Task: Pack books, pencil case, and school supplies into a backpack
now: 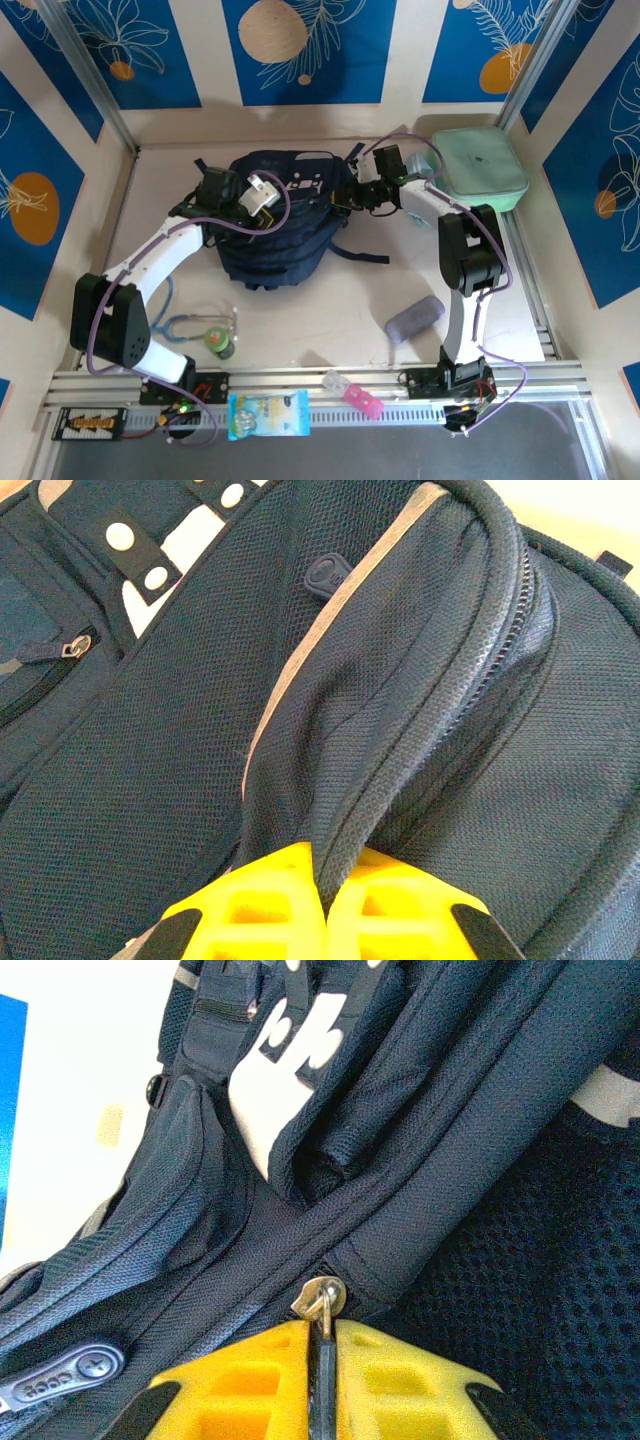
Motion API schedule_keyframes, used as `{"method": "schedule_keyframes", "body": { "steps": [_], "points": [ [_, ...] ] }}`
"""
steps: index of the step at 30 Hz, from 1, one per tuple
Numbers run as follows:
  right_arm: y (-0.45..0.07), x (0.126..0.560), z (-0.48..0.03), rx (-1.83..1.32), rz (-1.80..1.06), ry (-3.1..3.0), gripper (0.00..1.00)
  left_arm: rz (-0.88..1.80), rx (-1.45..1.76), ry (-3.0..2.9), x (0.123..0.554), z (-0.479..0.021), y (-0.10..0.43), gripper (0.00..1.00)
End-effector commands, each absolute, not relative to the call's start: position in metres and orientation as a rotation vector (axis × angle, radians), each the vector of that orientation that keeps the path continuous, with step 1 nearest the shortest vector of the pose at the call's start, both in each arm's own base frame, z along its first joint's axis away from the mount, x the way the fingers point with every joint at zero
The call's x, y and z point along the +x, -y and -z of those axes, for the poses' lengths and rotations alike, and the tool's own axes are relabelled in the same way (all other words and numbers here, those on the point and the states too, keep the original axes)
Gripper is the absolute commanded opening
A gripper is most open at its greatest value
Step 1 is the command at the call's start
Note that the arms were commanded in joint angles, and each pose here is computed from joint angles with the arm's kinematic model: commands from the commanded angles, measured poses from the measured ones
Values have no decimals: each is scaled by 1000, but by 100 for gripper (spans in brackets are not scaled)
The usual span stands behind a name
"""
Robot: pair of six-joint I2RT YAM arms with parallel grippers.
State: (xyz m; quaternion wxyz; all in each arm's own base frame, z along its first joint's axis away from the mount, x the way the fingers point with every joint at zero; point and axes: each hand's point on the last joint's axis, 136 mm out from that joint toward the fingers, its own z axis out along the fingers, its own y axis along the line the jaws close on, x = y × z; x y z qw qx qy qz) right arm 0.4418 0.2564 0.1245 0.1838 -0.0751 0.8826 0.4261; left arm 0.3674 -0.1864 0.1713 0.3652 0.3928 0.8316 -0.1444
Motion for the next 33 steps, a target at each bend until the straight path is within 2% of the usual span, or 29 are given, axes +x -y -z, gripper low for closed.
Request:
{"method": "schedule_keyframes", "body": {
  "steps": [1,7,16,21,25,30,33],
  "points": [
    [-257,436,-133,-244,-1188,-2490,11,360,986,-2045,375,-200,186,0],
    [-263,420,-152,-259,-1305,-2481,9,358,950,-2062,380,-199,186,0],
    [-298,349,-175,-229,-1611,-2499,8,377,923,-2085,389,-189,189,0],
    [-318,312,-179,-291,-1646,-2500,8,398,912,-2105,393,-182,192,0],
    [-328,294,-178,-358,-1544,-2475,9,413,906,-2110,393,-181,194,0],
    [-298,321,-157,-217,-1111,-2554,33,424,931,-2103,389,-182,195,0],
    [-290,330,-161,-241,-928,-2515,42,419,948,-2110,386,-182,194,0]
  ]
}}
